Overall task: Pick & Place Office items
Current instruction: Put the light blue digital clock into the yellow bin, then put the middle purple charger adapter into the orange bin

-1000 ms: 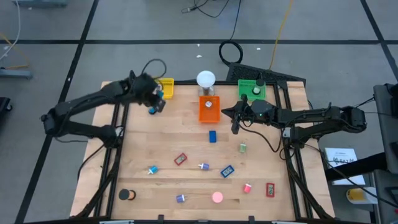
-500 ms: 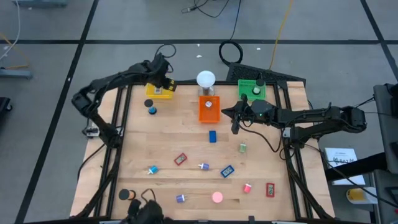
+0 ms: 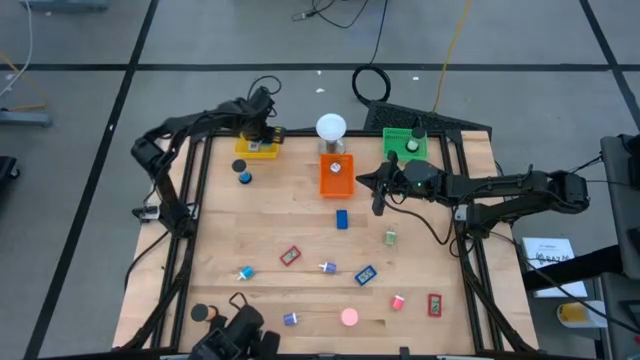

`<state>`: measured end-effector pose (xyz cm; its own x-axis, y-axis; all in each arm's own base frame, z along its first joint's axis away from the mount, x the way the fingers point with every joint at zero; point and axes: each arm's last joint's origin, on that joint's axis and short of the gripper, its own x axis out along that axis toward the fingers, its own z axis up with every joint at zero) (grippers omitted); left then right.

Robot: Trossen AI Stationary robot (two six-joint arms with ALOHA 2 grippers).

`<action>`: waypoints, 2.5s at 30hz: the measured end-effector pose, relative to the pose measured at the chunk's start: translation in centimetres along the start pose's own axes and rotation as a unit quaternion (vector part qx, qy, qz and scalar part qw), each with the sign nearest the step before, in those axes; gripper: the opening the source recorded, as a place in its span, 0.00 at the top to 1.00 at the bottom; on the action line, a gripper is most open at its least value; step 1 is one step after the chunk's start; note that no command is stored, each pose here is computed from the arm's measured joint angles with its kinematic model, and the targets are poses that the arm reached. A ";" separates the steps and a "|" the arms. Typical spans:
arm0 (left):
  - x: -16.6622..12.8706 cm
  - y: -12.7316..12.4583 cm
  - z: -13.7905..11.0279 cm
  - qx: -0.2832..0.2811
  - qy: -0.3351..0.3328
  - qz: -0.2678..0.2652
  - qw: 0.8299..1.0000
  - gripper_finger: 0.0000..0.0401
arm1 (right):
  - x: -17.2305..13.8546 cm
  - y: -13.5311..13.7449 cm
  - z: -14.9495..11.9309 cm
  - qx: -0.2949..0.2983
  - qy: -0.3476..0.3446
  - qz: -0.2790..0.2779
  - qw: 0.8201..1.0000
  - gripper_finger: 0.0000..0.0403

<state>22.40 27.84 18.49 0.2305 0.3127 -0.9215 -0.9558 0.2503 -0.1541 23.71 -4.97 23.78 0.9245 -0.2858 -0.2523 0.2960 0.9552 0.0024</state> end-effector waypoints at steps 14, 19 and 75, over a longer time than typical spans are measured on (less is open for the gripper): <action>1.1 0.2 0.0 -0.022 0.009 0.007 1.000 0.56 | 0.0 0.0 0.0 0.000 0.000 0.000 1.000 0.99; 1.1 0.0 -0.1 -0.015 0.009 0.006 1.000 0.54 | 0.0 0.0 0.0 0.000 0.000 0.000 1.000 0.99; -6.9 -4.6 -21.8 0.384 -0.343 -0.355 0.780 0.90 | -0.6 1.1 1.6 0.189 -0.026 0.137 0.972 1.00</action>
<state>21.24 4.59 17.77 0.9474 0.1966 -0.2524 -0.2123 0.9765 -0.0361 23.90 -3.88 25.44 0.9890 -0.0366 -0.1432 0.0942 0.9027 0.4199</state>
